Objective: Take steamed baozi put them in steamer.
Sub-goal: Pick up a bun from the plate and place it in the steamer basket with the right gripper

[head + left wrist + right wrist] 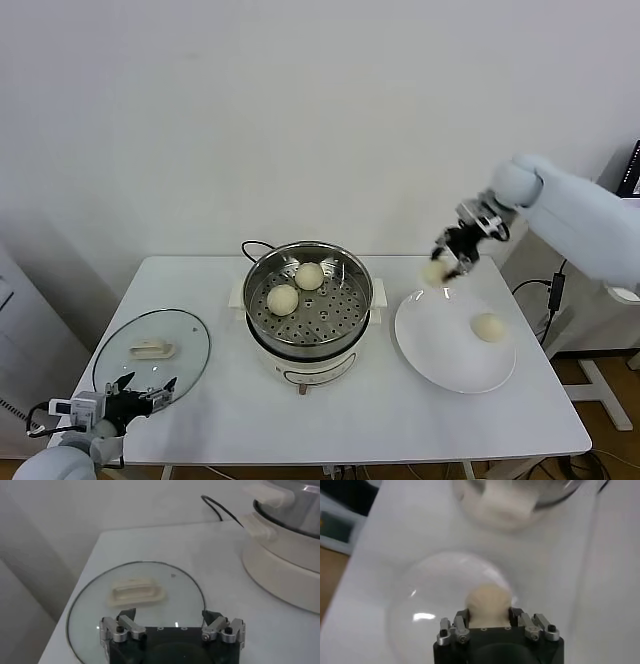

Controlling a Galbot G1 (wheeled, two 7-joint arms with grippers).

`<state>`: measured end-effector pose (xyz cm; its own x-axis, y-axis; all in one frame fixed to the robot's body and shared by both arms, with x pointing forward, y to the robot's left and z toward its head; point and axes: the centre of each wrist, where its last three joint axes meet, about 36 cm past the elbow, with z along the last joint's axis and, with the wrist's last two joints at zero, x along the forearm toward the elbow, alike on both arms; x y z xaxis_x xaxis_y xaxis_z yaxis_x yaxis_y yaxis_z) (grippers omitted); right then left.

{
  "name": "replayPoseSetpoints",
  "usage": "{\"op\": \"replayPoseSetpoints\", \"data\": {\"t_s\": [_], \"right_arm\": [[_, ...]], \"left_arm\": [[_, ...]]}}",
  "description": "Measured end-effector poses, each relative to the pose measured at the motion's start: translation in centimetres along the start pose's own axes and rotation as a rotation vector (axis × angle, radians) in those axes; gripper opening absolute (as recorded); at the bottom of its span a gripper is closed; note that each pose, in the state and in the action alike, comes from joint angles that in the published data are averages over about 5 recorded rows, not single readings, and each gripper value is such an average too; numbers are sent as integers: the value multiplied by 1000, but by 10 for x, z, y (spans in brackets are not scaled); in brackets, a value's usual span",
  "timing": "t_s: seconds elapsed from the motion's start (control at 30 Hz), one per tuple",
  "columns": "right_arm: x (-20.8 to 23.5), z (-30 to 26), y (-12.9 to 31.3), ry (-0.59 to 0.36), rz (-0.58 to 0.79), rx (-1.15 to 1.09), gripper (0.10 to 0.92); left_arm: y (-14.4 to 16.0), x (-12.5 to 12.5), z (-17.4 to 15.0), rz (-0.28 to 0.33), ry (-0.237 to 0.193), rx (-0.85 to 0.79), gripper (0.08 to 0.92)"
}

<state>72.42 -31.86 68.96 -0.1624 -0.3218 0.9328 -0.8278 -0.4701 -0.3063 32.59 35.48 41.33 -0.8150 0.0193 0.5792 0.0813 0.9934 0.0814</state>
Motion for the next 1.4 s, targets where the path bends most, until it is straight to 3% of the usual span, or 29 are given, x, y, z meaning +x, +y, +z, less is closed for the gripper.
{"op": "replayPoseSetpoints", "data": {"t_s": [0.3, 0.53, 1.4], "right_arm": [[-11, -86, -70, -117, 4, 307, 509], [-37, -151, -97, -182, -42, 541, 509], [-118, -256, -75, -198, -259, 1028, 509]], "left_arm": [[-2, 1, -3, 4, -7, -2, 823], [-2, 1, -3, 5, -7, -2, 823], [-2, 1, -1, 7, -8, 3, 823]]}}
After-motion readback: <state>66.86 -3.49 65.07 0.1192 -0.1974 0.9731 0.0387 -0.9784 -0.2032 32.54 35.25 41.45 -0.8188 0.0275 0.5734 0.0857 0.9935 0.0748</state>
